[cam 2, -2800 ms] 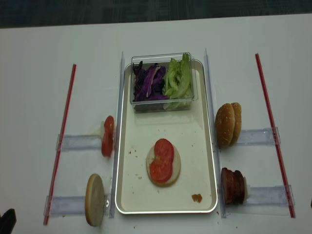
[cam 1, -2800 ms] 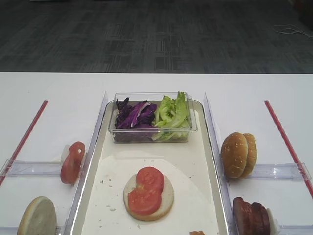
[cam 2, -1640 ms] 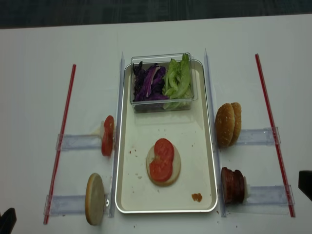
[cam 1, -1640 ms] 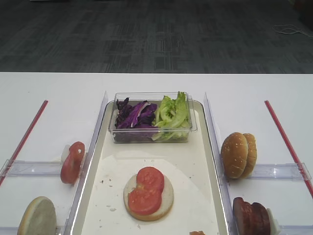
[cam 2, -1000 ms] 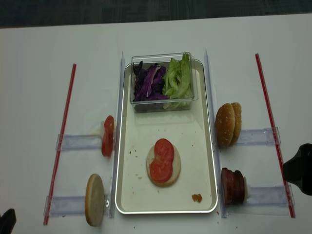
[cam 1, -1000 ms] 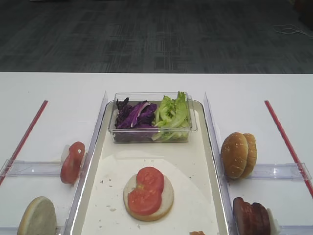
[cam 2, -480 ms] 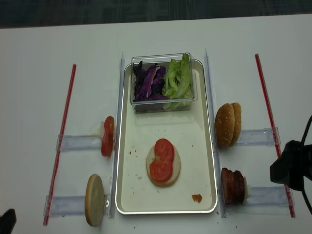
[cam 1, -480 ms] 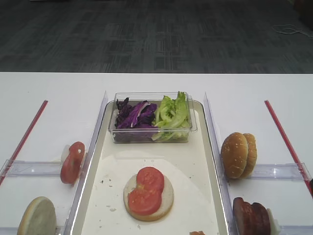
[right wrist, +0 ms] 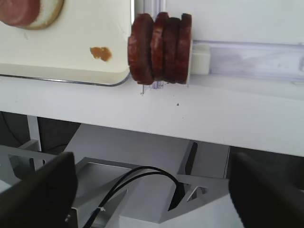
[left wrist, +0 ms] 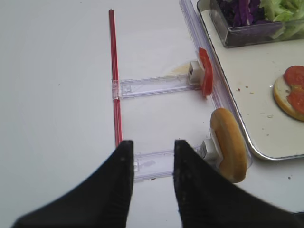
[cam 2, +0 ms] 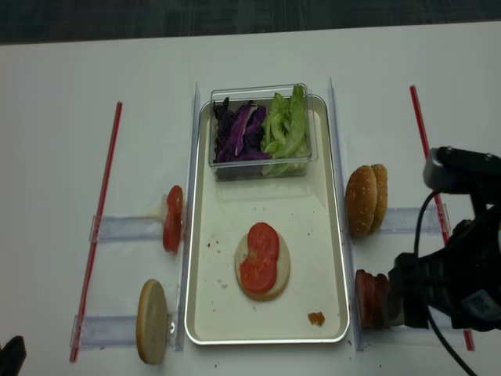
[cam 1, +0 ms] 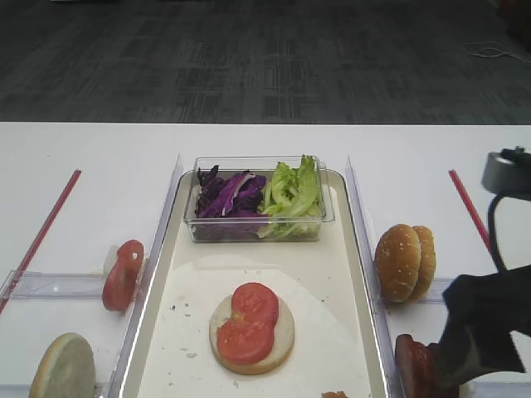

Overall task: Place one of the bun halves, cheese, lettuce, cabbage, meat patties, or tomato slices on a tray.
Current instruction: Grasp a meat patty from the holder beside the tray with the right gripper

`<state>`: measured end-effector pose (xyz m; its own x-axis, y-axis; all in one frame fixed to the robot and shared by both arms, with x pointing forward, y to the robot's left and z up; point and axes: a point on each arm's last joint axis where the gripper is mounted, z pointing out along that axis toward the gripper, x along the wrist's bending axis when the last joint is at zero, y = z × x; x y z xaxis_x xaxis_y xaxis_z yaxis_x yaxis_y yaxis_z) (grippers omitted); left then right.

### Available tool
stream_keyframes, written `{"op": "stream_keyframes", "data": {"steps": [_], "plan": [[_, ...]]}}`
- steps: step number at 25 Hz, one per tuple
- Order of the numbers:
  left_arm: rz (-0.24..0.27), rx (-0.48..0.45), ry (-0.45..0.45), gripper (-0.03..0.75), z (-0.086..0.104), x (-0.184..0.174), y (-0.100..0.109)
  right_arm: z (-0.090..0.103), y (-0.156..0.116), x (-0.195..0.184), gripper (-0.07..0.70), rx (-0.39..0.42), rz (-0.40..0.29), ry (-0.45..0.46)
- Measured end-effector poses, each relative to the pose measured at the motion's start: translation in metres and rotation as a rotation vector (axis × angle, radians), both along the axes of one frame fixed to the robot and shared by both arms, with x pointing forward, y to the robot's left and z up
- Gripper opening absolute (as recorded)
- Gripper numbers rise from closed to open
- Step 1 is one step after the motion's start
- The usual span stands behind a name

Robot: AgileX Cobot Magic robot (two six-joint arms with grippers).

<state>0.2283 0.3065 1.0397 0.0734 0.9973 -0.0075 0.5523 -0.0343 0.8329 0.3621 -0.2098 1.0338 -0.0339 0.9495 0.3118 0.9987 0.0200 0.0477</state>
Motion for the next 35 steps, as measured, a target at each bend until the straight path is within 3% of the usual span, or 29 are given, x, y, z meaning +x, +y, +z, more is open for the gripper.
{"op": "stream_keyframes", "data": {"steps": [7,13,25,35], "plan": [[0.0,0.0,0.0,0.198,0.0,0.0,0.0,-0.021,0.032,0.015,0.65,-0.03,0.026,-0.014],[0.0,0.0,0.0,0.198,0.0,0.0,0.0,-0.036,0.043,0.027,0.649,-0.042,0.021,-0.013],[0.0,0.0,0.0,0.198,0.0,0.0,0.0,-0.037,0.049,0.036,0.643,0.001,0.001,-0.095],[0.0,0.0,0.0,0.198,0.0,0.0,0.0,-0.037,0.05,0.038,0.502,0.01,-0.005,-0.112]]}}
